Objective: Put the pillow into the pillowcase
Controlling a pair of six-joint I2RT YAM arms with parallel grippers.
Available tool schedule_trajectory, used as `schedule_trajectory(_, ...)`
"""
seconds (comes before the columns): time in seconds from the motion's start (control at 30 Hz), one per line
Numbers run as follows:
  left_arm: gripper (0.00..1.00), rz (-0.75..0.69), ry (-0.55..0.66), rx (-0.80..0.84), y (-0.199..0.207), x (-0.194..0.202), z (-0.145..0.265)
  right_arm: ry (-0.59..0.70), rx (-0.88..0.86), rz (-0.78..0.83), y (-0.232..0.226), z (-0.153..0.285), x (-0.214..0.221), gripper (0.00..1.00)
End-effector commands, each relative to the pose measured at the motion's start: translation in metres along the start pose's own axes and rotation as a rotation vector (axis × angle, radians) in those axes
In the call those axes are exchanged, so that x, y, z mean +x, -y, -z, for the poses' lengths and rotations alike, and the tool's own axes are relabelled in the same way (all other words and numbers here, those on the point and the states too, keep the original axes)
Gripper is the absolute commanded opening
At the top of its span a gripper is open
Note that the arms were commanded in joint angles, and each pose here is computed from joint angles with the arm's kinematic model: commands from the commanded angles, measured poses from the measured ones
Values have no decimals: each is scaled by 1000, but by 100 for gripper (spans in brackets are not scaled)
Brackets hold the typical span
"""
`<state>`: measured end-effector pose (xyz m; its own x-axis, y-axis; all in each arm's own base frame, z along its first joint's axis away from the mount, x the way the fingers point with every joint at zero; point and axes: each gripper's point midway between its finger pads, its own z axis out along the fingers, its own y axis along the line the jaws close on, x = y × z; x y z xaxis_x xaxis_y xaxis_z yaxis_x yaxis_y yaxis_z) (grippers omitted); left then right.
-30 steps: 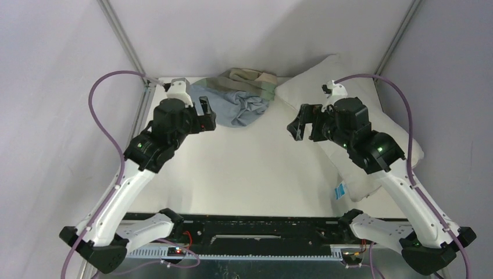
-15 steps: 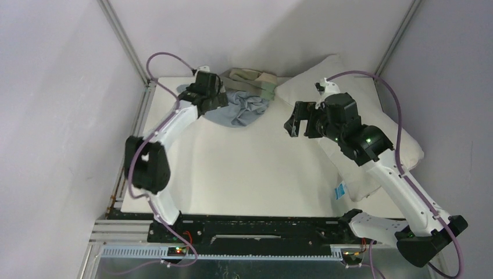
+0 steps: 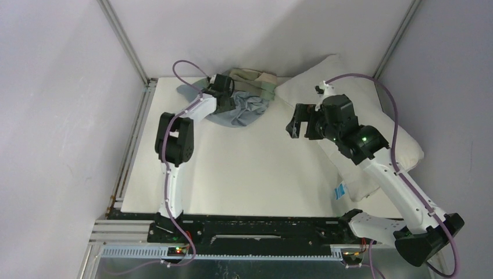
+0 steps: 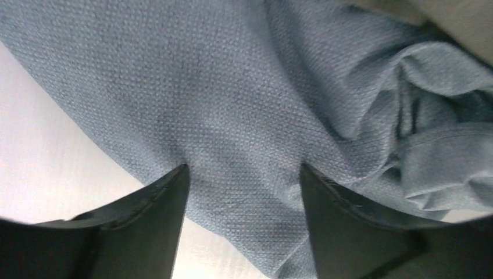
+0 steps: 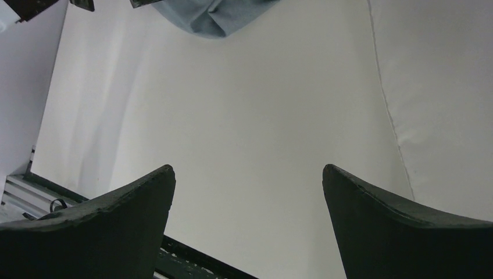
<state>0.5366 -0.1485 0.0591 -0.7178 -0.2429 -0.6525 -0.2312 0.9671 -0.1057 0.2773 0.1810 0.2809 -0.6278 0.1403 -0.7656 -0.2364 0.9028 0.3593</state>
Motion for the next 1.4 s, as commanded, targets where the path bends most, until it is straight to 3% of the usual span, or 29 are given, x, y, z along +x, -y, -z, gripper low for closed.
schedule_trajectory(0.0, 60, 75, 18, 5, 5, -7, 8, 7, -8, -2, 0, -12, 0, 100)
schedule_trajectory(0.13, 8, 80, -5, -7, -6, 11, 20, -17, -12, -4, -1, -23, 5, 100)
schedule_trajectory(0.2, 0, 87, 13, -2, -15, 15, 36, -25, -10, -2, -2, -28, 6, 100)
schedule_trajectory(0.4, 0, 104, 47, 21, -45, 40, 88, -44, -6, -3, -3, -46, 10, 100)
schedule_trajectory(0.53, 0, 117, 87, 94, -34, 27, 117, -78, -38, 6, -14, -58, 20, 100)
schedule_trajectory(0.57, 8, 109, 106, 128, -25, 20, 121, -84, -37, 9, -15, -59, 22, 100)
schedule_trajectory(0.63, 45, 77, 125, 132, -12, 7, 119, -99, -31, 17, -16, -61, 27, 100)
schedule_trajectory(0.67, 55, 66, 116, 122, -6, 2, 113, -105, -30, 19, -16, -62, 29, 100)
schedule_trajectory(0.77, 73, 60, 60, 85, 9, -5, 85, -115, -30, 21, -17, -59, 31, 100)
schedule_trajectory(0.87, 83, 83, 48, 57, 22, -17, 64, -102, 1, 31, -11, -53, 29, 100)
schedule_trajectory(0.97, 85, 96, 37, -1, 25, -22, 46, -93, 8, 36, -8, -45, 27, 100)
schedule_trajectory(1.13, 83, 99, -43, -76, 19, 9, 14, -94, 21, 36, -4, -40, 28, 100)
schedule_trajectory(1.2, 70, 100, -63, -82, 19, 18, 9, -95, 17, 33, -5, -41, 29, 100)
schedule_trajectory(1.33, 57, 103, -70, -63, 22, 25, 12, -94, 8, 27, -7, -43, 30, 100)
schedule_trajectory(1.37, 48, 98, -83, -56, 23, 29, 12, -94, 5, 25, -7, -45, 30, 100)
